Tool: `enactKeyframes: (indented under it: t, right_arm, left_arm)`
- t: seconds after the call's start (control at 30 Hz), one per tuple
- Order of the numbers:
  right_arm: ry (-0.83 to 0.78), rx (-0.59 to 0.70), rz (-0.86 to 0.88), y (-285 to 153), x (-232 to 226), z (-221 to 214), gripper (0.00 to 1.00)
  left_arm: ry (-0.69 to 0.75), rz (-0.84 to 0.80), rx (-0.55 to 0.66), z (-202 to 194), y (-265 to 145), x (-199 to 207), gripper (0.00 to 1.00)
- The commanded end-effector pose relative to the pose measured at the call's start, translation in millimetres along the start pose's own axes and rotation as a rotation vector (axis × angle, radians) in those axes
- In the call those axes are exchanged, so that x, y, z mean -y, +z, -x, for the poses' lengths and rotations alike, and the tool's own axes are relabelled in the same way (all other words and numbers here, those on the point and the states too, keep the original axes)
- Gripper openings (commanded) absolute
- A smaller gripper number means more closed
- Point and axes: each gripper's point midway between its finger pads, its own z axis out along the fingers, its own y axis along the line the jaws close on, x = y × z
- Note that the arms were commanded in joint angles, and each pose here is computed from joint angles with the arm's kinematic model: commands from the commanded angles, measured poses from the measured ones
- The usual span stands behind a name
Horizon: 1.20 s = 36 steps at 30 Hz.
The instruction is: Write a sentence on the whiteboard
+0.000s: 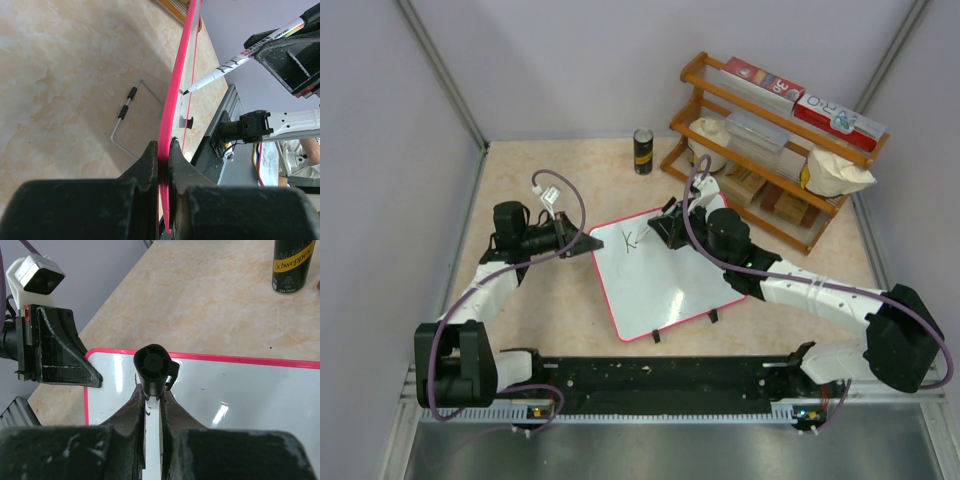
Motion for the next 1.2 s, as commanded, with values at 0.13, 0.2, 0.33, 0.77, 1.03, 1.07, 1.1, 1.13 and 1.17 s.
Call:
enactKeyframes:
  t: [0.13, 0.2, 0.33, 0.77, 1.03, 1.07, 1.1, 1.13, 1.17]
  right_arm:
    - [-0.010, 0.058, -0.056, 1, 7, 25, 0.00]
    - [-0.006, 0.062, -0.069, 1, 9, 26, 0.00]
    - [-0.004, 0.069, -0.084, 0, 12, 29, 0.00]
    - [0.002, 0.082, -0.092, 3, 14, 35, 0.00]
    - [0.012, 0.085, -0.069, 7, 9, 37, 0.00]
    - [0.012, 0.082, -0.059, 7, 6, 37, 0.00]
    - [0.013, 0.075, -0.055, 8, 6, 35, 0.00]
    - [0.012, 0.076, -0.050, 8, 5, 36, 0.00]
    - [0.013, 0.070, -0.041, 9, 3, 35, 0.00]
  left_arm:
    - [0.075, 0.094, 0.021, 0, 2, -21, 0.00]
    - [0.075, 0.095, 0.021, 0, 2, -21, 0.00]
    - [0.078, 0.095, 0.021, 1, 2, -21, 0.00]
    - [0.077, 0.099, 0.021, 1, 2, -22, 0.00]
    - [0.078, 0.097, 0.021, 1, 2, -21, 0.00]
    - [0.077, 0.098, 0.020, 0, 2, -22, 0.00]
    - [0.078, 0.098, 0.022, 1, 2, -22, 0.00]
    - [0.077, 0.100, 0.022, 0, 2, -22, 0.00]
    - [0.077, 0.098, 0.020, 0, 2, -22, 0.00]
